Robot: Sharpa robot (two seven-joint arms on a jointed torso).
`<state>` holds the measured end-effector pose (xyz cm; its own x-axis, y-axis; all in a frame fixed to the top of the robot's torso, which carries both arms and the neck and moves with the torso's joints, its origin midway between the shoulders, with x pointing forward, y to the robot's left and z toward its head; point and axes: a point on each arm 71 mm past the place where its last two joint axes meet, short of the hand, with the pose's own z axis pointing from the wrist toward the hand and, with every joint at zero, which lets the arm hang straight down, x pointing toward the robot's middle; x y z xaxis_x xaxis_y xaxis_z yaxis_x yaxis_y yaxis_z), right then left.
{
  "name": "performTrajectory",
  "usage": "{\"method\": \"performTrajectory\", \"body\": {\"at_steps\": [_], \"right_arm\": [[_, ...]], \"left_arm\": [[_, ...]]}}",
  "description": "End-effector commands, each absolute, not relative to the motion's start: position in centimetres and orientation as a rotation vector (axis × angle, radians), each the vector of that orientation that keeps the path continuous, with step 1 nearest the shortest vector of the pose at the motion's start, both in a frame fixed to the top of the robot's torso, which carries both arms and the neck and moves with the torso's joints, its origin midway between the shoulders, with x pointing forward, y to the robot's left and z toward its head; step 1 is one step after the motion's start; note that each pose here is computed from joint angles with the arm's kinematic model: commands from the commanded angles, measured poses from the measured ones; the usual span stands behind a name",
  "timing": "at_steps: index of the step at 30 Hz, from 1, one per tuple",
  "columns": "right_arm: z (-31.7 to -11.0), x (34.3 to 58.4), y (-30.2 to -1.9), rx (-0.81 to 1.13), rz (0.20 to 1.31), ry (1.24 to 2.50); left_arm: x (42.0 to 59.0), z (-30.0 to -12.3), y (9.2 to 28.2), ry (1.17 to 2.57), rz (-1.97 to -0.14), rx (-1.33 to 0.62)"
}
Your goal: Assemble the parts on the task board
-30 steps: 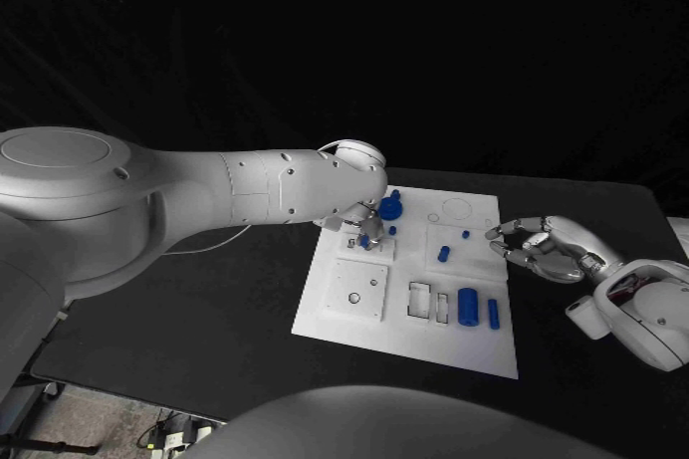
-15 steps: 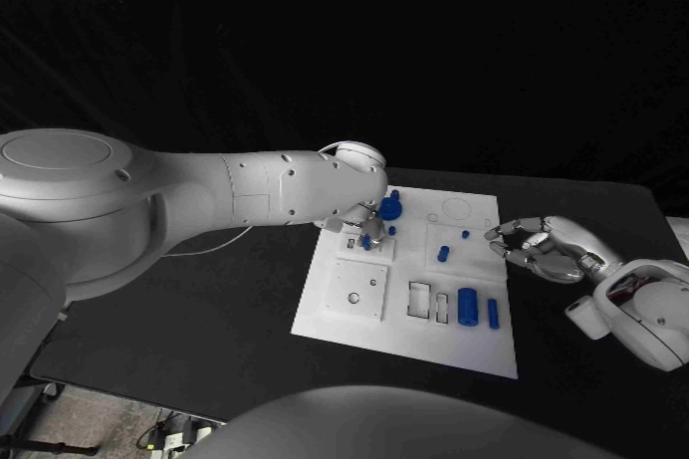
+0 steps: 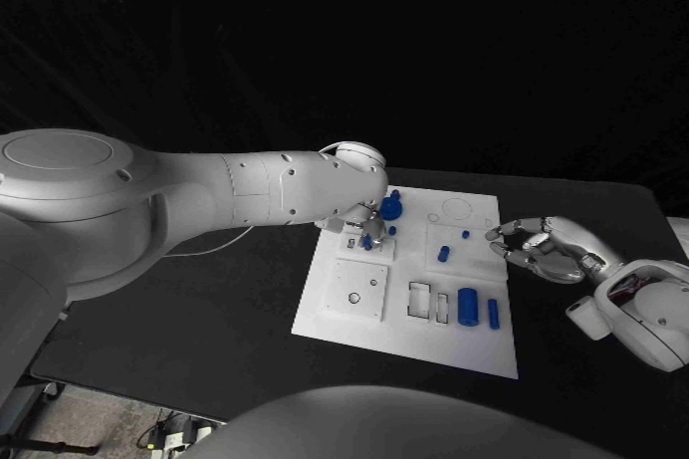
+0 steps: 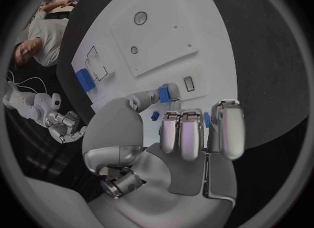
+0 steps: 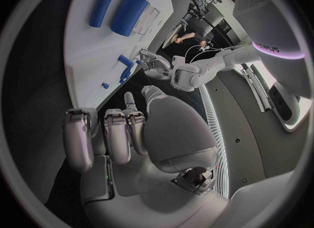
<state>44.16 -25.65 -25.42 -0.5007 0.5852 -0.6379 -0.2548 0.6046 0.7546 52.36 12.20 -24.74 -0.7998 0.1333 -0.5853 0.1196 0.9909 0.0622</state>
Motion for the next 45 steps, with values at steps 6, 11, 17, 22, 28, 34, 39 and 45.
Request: {"method": "performTrajectory", "body": {"at_steps": [6,11,17,22,28,34,39,45], "right_arm": [[-25.50,44.05,-25.54,0.260,1.058,1.840],[-25.50,44.04,-25.58,0.261,1.057,1.840],[-25.50,44.04,-25.57,0.261,1.057,1.840],[-25.50,44.05,-25.56,0.261,1.057,1.841],[-25.51,44.06,-25.56,0.260,1.058,1.841],[-25.52,44.06,-25.59,0.260,1.058,1.842],[-25.54,44.06,-25.59,0.260,1.058,1.844],[-25.55,44.05,-25.62,0.261,1.058,1.846]], "left_arm": [[51.98,-25.37,12.15,2.530,0.027,0.181],[51.85,-25.74,12.27,2.537,0.031,0.181],[51.77,-25.88,12.22,2.526,0.045,0.203],[51.71,-25.90,12.24,2.520,0.069,0.239],[51.75,-25.92,12.43,2.514,0.101,0.270],[51.78,-25.94,12.53,2.509,0.114,0.280],[51.80,-25.92,12.57,2.503,0.121,0.287],[51.90,-25.87,12.91,2.487,0.134,0.290]]}}
